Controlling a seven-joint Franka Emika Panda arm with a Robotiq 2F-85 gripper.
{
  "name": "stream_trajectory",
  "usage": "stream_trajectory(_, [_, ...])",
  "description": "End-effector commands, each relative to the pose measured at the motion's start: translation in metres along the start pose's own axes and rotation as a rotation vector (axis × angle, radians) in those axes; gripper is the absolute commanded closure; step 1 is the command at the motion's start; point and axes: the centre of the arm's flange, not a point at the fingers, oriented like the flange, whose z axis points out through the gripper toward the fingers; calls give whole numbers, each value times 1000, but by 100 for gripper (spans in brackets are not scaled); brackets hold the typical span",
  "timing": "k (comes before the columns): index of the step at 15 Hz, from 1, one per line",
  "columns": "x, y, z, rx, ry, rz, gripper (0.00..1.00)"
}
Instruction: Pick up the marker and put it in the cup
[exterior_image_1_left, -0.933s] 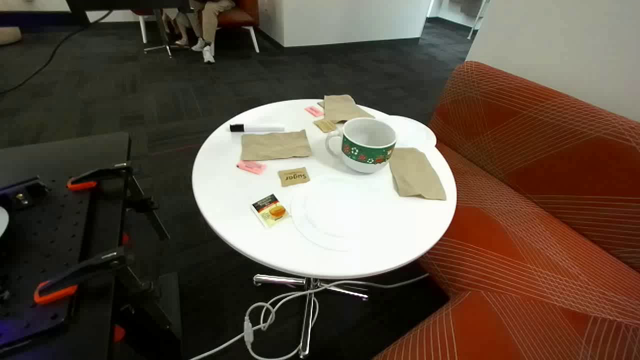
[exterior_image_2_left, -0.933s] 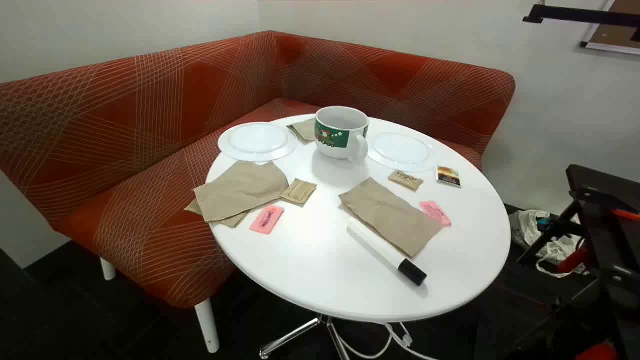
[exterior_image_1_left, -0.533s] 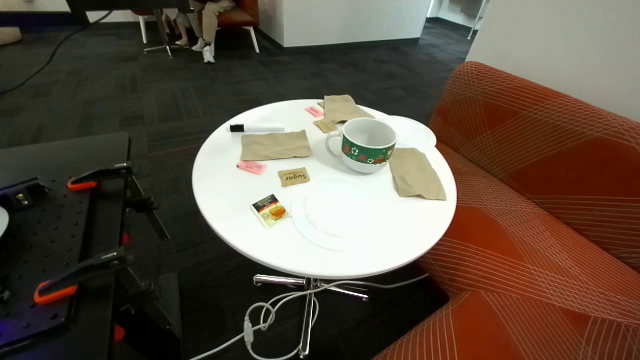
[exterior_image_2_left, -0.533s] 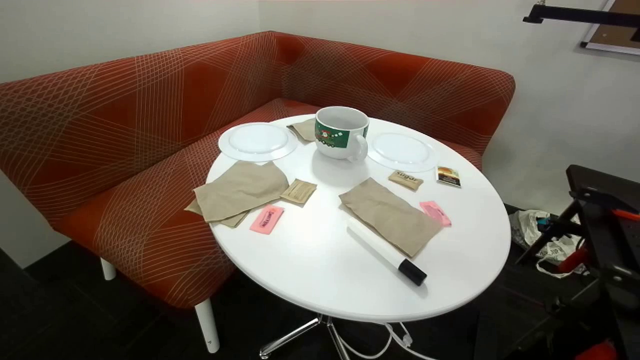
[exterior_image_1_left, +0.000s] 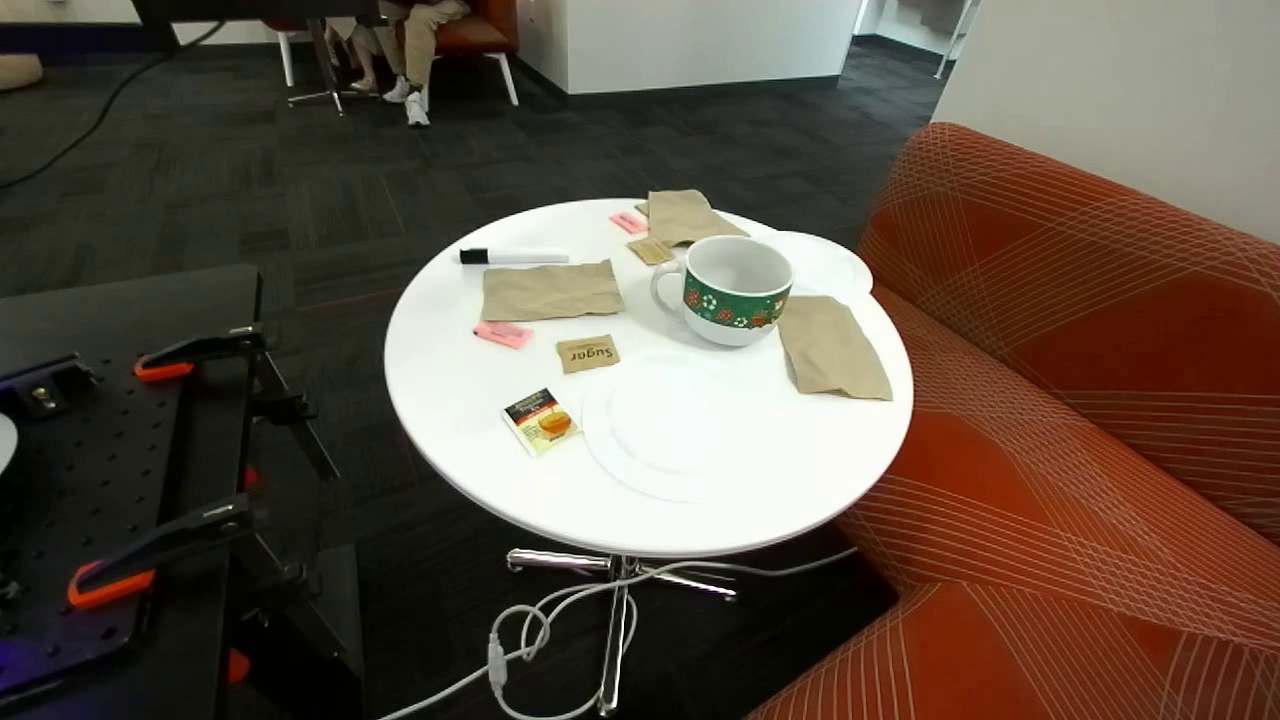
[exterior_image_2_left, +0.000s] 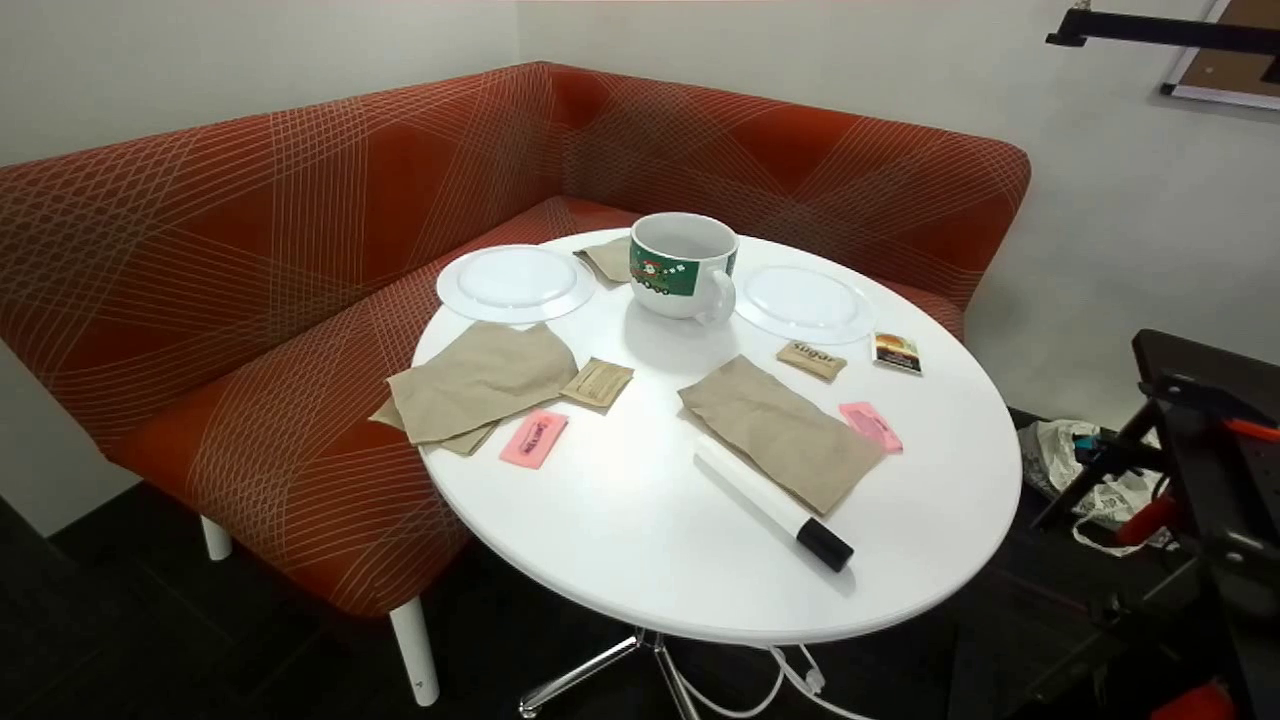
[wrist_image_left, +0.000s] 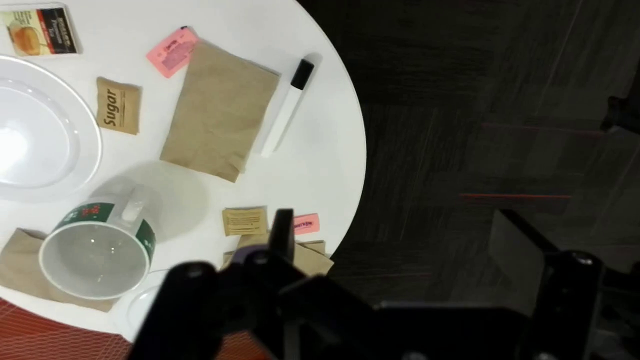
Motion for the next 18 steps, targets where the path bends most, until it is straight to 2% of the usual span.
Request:
stream_trajectory(1, [6,4,40,-37,25,102,0])
stream_trajectory(5, [7,9,87,-43,20,186,0])
stream_trajectory(10, [4,19,145,-61,-72,296,0])
stream_trajectory(14, [2,27,193,-100,-138,376,0])
stream_trajectory(18, [-5,30,238,-156,-135,425,0])
